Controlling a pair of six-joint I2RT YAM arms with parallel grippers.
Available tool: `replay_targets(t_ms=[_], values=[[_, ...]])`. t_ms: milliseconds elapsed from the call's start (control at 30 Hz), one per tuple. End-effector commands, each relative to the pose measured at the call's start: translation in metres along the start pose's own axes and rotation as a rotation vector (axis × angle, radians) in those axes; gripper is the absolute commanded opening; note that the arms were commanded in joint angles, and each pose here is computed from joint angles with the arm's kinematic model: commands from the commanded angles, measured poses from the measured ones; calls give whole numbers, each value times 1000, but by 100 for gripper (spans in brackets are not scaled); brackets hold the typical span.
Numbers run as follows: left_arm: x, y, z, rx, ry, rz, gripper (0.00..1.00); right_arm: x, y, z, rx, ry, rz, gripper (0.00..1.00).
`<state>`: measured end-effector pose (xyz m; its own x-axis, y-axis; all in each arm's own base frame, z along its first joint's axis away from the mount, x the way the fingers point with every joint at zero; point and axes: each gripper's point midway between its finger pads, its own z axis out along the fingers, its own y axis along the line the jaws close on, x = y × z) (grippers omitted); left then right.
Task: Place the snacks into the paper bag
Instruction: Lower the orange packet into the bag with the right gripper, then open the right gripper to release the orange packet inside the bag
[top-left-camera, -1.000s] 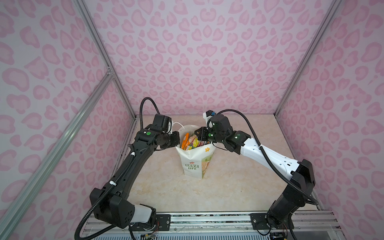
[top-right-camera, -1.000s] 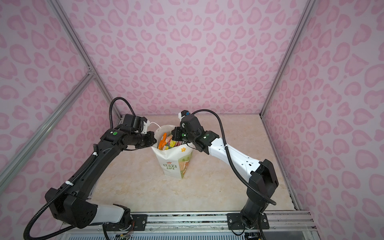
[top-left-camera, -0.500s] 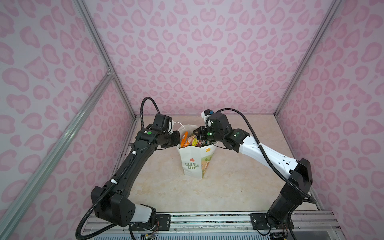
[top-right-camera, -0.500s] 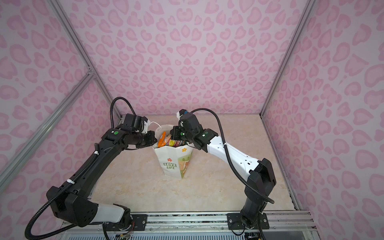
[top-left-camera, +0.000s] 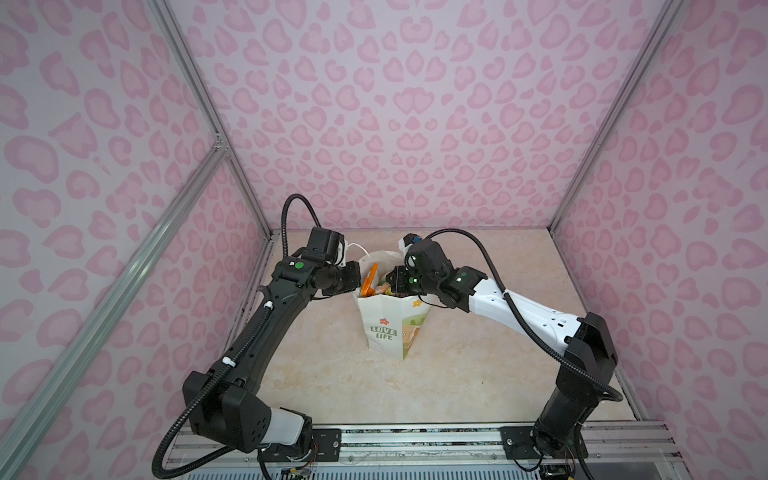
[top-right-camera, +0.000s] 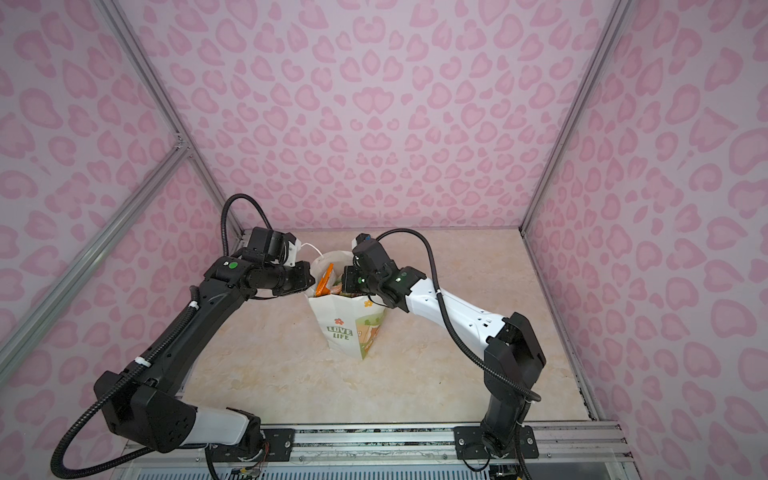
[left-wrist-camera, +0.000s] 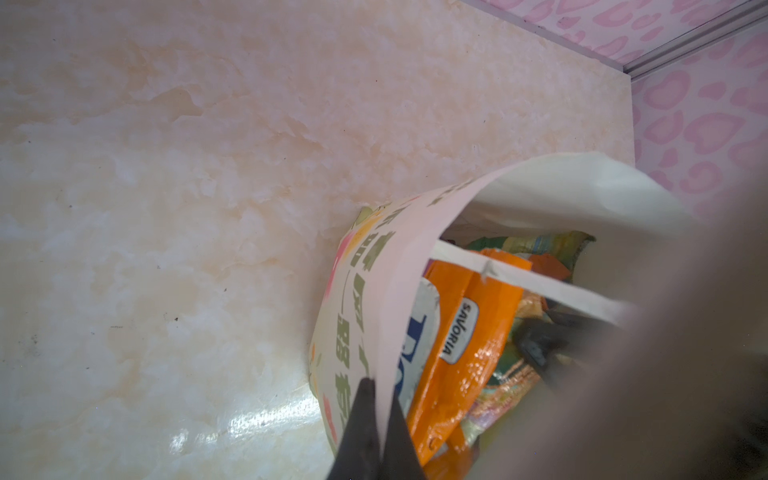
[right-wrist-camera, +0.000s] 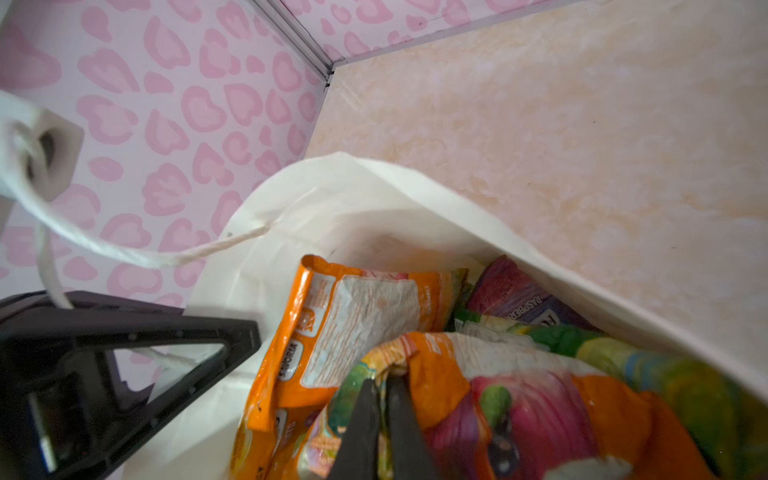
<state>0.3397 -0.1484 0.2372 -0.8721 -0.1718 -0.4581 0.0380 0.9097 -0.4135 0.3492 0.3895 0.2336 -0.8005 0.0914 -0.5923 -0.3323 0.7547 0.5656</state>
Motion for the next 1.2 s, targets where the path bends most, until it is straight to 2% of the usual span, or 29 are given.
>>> replay_targets(t_ms=[0, 133, 433, 600, 733, 800, 1000, 1167], values=[[0, -1, 1, 6, 2, 7, 4, 8, -9, 6, 46, 33, 0, 20], [0, -1, 0, 7, 1, 8, 4, -7, 10, -11, 21, -27, -58, 42], [0, -3, -1, 14, -1, 8, 5, -31, 56, -60, -70, -71, -190, 76], [0, -5, -2, 23, -1, 8, 7, -45, 67, -112, -41, -165, -274, 88], [0, -5, -5, 27, -8, 9, 12, -52, 47, -147, 59, -239, -279, 93], [-1, -7, -7, 30, -13, 11, 17, -48, 36, -151, 88, -244, -266, 94], [-3, -8, -15, 31, -35, 17, 52, -27, 26, -127, 64, -172, -226, 96], [-9, -2, -27, -8, -87, 19, 67, -28, 34, -114, 1, -161, -185, 96]])
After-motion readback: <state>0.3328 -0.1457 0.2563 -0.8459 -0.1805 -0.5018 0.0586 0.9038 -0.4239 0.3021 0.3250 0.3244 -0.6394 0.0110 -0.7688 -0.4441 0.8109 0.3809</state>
